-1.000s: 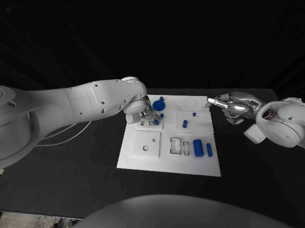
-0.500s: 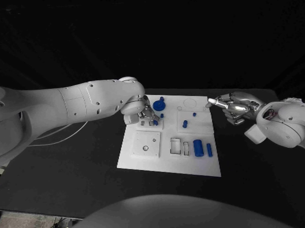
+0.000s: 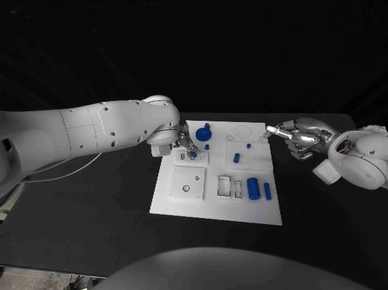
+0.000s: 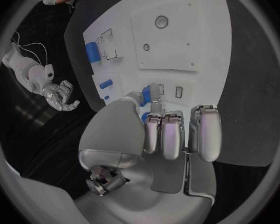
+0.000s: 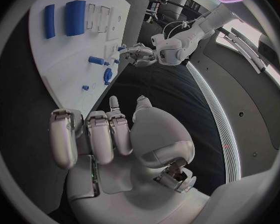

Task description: Assemble the parts on the task board

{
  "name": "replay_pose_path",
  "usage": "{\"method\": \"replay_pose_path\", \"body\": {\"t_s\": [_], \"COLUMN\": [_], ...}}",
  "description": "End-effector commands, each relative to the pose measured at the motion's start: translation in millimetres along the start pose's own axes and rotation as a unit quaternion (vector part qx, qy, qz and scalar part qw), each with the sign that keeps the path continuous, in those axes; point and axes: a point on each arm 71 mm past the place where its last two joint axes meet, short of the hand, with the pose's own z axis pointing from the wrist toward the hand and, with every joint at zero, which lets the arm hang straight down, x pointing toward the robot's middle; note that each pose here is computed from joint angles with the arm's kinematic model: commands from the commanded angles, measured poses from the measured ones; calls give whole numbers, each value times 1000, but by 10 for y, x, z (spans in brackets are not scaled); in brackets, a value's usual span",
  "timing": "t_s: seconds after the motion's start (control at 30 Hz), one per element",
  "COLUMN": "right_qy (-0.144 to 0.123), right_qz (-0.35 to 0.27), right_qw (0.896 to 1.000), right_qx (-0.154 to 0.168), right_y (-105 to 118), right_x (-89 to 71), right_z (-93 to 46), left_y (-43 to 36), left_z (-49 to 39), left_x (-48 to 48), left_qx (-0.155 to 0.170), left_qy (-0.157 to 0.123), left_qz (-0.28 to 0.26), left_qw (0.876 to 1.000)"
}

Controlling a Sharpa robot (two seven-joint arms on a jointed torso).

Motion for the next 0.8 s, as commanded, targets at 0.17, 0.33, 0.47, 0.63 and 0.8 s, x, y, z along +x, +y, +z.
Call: {"method": "replay_pose_path", "body": {"t_s": [0.17,0.33,0.47,0.63,0.8], "right_qy": [6,5,5,4,4], "right_qz": [-3,-3,-3,-3,-3], "right_qw": [1000,1000,1000,1000,1000], "right_qx": [-1,-2,-2,-2,-2], "right_y": [-4,-2,-1,-4,-3], "right_x": [16,18,19,16,15], "right_z": [-2,-2,-3,-5,-4], "left_y": [92,79,72,74,66], "left_z": [-35,-38,-30,-10,17], "left_x": [-31,-36,-40,-50,-53], "left_qx": [-67,-67,-67,-68,-68], "left_qy": [-30,-41,-44,-47,-48], "left_qz": [38,49,52,51,49], "left_qw": [997,996,995,995,995]}}
